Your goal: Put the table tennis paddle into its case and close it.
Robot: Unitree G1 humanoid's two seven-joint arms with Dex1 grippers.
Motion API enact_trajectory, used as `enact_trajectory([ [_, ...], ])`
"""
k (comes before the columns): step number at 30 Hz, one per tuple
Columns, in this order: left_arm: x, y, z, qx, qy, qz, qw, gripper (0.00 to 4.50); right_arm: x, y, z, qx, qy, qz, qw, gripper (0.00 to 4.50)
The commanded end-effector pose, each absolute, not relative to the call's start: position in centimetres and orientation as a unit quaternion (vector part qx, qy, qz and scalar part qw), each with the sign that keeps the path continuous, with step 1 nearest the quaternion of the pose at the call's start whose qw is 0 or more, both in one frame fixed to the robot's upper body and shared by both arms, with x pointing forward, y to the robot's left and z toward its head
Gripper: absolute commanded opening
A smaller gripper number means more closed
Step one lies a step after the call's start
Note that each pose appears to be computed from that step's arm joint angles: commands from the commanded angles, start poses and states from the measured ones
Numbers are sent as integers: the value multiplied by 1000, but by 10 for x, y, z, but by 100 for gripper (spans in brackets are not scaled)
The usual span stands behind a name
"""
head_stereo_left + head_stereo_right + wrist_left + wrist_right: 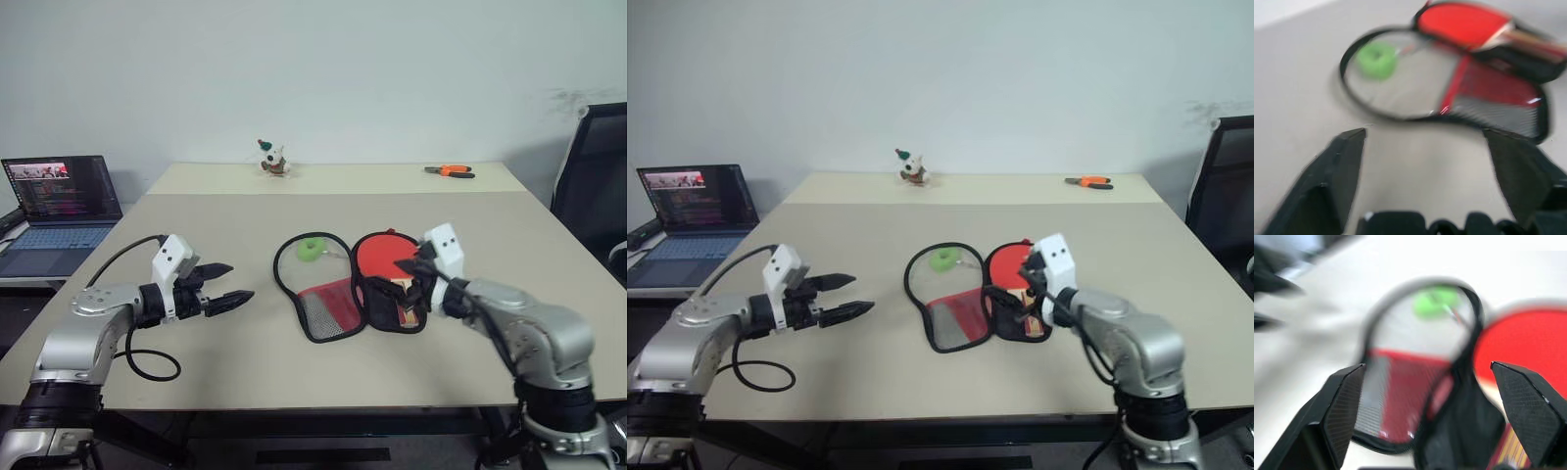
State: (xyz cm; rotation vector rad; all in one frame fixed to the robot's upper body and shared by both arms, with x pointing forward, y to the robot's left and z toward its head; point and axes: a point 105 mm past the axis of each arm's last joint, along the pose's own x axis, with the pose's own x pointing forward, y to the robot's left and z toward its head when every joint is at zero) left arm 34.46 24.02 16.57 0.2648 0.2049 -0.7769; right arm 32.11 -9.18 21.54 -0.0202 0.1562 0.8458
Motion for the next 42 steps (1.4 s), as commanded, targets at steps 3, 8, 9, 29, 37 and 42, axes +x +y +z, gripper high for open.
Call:
enact_trajectory([
  [3, 358, 242, 157, 152, 113, -365, 912, 210, 306, -95, 253, -40, 13, 481, 876, 450],
  [8, 377, 237, 135, 155, 135, -345, 916, 25, 301, -94, 256, -59, 8, 506, 861, 450],
  [9, 385, 235, 128, 150, 140, -333, 920, 8, 297, -93, 254, -61, 13, 516, 854, 450],
  [29, 440, 143, 142, 147, 82, -382, 909, 8, 292, -107, 228, -114, 53, 509, 852, 450],
  [37, 443, 62, 205, 142, -14, -465, 874, 8, 299, -133, 228, -127, 70, 466, 873, 450],
  [42, 439, 20, 231, 140, -50, -492, 858, 8, 307, -152, 229, -109, 84, 428, 893, 450],
])
